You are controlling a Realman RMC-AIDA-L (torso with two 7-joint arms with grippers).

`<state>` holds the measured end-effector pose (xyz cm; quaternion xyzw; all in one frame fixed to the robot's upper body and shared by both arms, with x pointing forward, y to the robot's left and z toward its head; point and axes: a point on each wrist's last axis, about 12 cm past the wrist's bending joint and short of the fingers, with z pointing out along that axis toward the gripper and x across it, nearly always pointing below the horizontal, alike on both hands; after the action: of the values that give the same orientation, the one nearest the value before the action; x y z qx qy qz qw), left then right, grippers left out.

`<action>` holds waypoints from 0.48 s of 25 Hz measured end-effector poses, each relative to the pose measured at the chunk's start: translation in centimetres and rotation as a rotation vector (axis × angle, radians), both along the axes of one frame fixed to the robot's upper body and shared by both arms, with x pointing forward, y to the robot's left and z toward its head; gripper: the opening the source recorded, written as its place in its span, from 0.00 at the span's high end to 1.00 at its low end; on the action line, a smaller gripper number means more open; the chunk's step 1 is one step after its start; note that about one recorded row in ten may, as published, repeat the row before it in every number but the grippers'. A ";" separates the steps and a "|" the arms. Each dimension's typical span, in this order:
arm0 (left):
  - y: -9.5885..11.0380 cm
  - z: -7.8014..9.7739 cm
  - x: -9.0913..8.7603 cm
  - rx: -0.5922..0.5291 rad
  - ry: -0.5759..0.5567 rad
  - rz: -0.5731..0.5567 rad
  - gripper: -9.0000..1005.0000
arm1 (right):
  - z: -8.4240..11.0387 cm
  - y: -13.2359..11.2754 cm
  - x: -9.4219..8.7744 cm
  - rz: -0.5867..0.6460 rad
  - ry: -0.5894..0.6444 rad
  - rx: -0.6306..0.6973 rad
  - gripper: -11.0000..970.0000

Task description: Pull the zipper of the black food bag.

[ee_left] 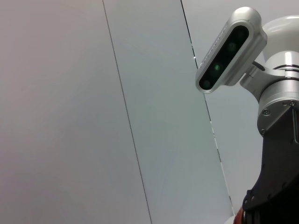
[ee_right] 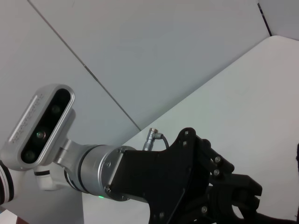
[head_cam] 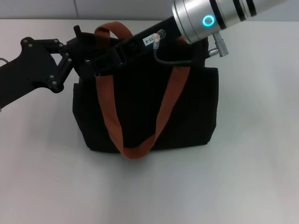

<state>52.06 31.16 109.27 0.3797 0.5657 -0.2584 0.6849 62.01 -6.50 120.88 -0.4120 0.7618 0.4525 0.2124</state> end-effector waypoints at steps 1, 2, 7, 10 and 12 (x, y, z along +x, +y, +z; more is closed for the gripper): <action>0.0 0.0 0.0 -0.001 0.000 0.000 0.97 | 0.0 0.0 0.0 0.000 0.000 -0.001 0.59; 0.0 0.0 0.0 -0.001 0.000 -0.001 0.97 | 0.0 0.0 0.0 0.000 0.000 -0.001 0.59; -0.2 -0.1 -0.1 -0.003 0.001 -0.005 0.97 | -0.1 0.1 0.1 -0.004 -0.005 -0.004 0.60; -0.2 -0.1 -0.1 -0.004 0.001 -0.005 0.97 | -0.1 0.2 0.0 -0.002 -0.005 -0.006 0.67; -0.2 -0.1 -0.2 -0.005 0.000 -0.007 0.97 | -0.1 0.2 0.0 -0.003 -0.005 -0.006 0.71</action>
<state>51.89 30.99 109.19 0.3800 0.5637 -0.2622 0.6849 62.04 -6.26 120.81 -0.4125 0.7634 0.4489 0.2136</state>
